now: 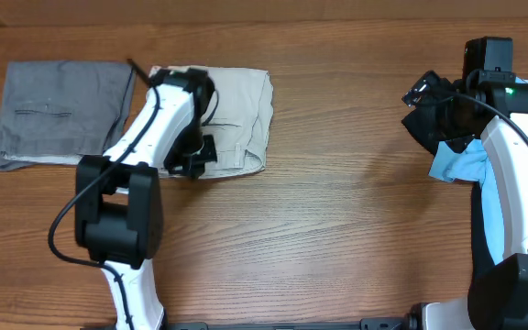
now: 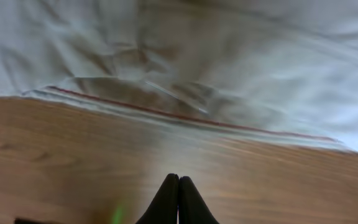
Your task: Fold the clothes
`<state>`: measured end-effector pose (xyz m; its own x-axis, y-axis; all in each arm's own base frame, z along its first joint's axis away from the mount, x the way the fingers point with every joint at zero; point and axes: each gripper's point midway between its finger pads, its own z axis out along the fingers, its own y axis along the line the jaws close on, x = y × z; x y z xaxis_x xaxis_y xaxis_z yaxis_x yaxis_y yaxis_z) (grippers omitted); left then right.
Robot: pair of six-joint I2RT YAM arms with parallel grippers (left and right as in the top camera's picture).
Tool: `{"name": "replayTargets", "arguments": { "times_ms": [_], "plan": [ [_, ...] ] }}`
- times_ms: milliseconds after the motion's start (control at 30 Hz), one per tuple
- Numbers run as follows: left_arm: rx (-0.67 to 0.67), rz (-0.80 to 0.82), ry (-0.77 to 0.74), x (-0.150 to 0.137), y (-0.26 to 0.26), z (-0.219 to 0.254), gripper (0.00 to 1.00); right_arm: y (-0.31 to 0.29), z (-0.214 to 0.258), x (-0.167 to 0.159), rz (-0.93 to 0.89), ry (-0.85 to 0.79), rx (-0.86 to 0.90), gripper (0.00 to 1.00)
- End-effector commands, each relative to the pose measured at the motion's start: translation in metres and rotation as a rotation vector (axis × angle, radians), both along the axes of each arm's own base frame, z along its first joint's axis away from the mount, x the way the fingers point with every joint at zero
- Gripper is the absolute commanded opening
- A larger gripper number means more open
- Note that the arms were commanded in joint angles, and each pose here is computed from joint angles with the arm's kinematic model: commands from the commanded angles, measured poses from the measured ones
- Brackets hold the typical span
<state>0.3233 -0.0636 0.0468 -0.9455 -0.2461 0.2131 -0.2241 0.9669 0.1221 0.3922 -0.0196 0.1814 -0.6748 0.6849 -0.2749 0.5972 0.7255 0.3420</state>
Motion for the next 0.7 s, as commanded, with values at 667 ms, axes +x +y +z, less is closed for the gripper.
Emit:
{"name": "replayTargets", "arguments": {
  "times_ms": [667],
  "plan": [
    [0.358,0.115,-0.405,0.062,0.112,-0.030,0.05,-0.003,0.002,0.001,-0.003,-0.008,-0.012,1.00]
  ]
}}
